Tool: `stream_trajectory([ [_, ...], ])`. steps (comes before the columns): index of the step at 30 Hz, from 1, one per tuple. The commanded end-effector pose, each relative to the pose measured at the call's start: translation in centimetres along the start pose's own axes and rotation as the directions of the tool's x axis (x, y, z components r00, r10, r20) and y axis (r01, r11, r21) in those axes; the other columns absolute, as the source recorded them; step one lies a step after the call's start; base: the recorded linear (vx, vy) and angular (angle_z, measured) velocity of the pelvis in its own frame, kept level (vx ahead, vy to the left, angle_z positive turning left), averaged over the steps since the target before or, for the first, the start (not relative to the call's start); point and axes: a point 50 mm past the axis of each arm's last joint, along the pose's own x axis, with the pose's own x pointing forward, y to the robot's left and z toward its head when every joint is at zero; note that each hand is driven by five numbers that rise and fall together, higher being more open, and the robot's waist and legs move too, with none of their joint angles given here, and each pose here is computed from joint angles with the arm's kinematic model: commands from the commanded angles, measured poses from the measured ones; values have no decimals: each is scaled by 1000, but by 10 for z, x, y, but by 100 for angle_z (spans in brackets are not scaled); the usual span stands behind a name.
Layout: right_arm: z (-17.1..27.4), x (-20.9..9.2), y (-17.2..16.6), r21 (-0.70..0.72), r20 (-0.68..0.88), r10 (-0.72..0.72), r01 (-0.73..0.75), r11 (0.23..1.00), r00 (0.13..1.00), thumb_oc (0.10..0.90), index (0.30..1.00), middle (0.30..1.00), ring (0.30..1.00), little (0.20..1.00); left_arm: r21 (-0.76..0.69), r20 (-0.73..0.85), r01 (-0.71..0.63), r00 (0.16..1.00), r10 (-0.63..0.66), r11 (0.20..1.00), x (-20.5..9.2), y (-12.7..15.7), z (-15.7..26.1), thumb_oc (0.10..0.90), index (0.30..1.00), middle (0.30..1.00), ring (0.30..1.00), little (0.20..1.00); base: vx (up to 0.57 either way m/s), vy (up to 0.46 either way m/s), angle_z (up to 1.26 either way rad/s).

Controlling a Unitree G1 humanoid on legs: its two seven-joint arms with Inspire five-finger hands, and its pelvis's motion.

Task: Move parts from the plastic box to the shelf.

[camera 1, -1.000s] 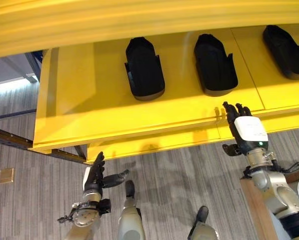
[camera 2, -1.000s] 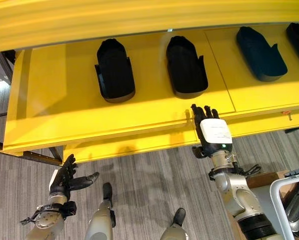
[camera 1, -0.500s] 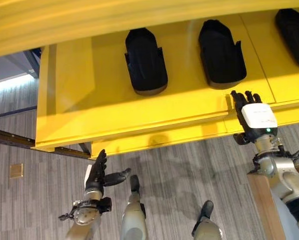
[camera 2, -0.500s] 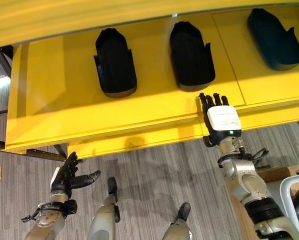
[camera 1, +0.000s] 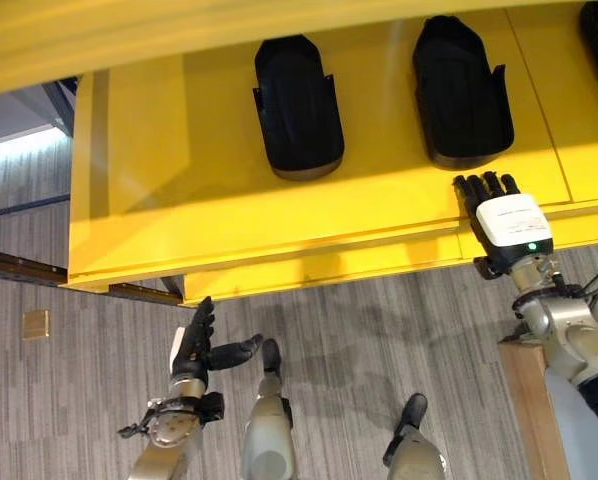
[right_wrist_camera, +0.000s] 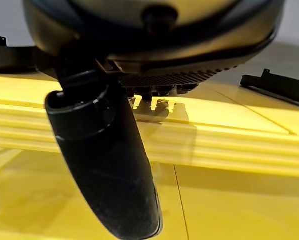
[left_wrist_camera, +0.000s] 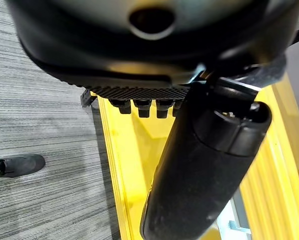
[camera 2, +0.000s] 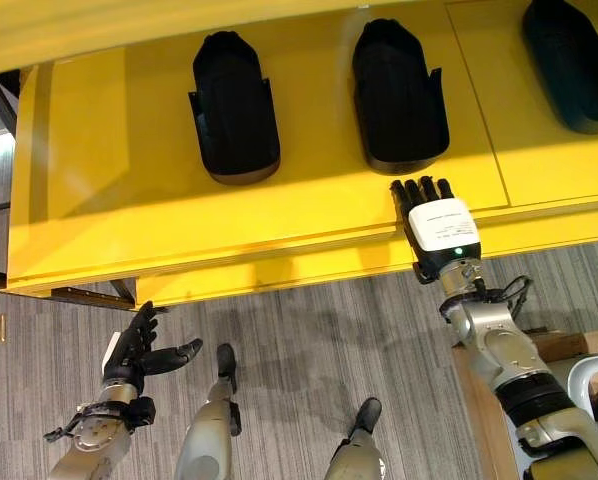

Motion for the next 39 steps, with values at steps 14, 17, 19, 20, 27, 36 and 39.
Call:
stream_trajectory([
  [14, -7, 38, -41, -91, -2, -107, 106, 990, 994, 900, 1000, 1000, 1000, 1000, -17, 252, -34, 967, 38, 999, 11, 10, 50, 900, 1000, 1000, 1000, 1000, 0, 0, 0],
  [17, -7, 40, -41, -89, -8, -105, 104, 991, 994, 900, 1000, 1000, 1000, 1000, -23, 255, -35, 966, 40, 999, 11, 10, 51, 900, 1000, 1000, 1000, 1000, 0, 0, 0],
  [19, -6, 41, -41, -82, -14, -109, 107, 991, 994, 900, 1000, 1000, 1000, 1000, -27, 256, -35, 966, 40, 999, 11, 10, 51, 900, 1000, 1000, 1000, 1000, 0, 0, 0],
  [20, -5, 43, -40, -72, -20, -109, 107, 992, 994, 900, 1000, 1000, 1000, 1000, -28, 256, -33, 966, 39, 999, 11, 9, 51, 900, 1000, 1000, 1000, 1000, 0, 0, 0],
  [27, 0, 47, -40, -59, -25, -111, 109, 992, 994, 900, 1000, 1000, 1000, 1000, -38, 264, -32, 964, 41, 999, 13, 7, 54, 900, 1000, 1000, 1000, 1000, 0, 0, 0],
  [36, 8, 36, -37, 52, -26, -137, 139, 989, 990, 900, 1000, 1000, 1000, 1000, -49, 263, -38, 963, 50, 998, 13, 6, 55, 900, 1000, 1000, 1000, 1000, 0, 0, 0],
  [39, 22, 22, -32, 224, -26, -167, 168, 960, 986, 900, 1000, 1000, 1000, 1000, -60, 251, -61, 965, 75, 996, 14, 8, 54, 900, 1000, 1000, 1000, 1000, 0, 0, 0],
])
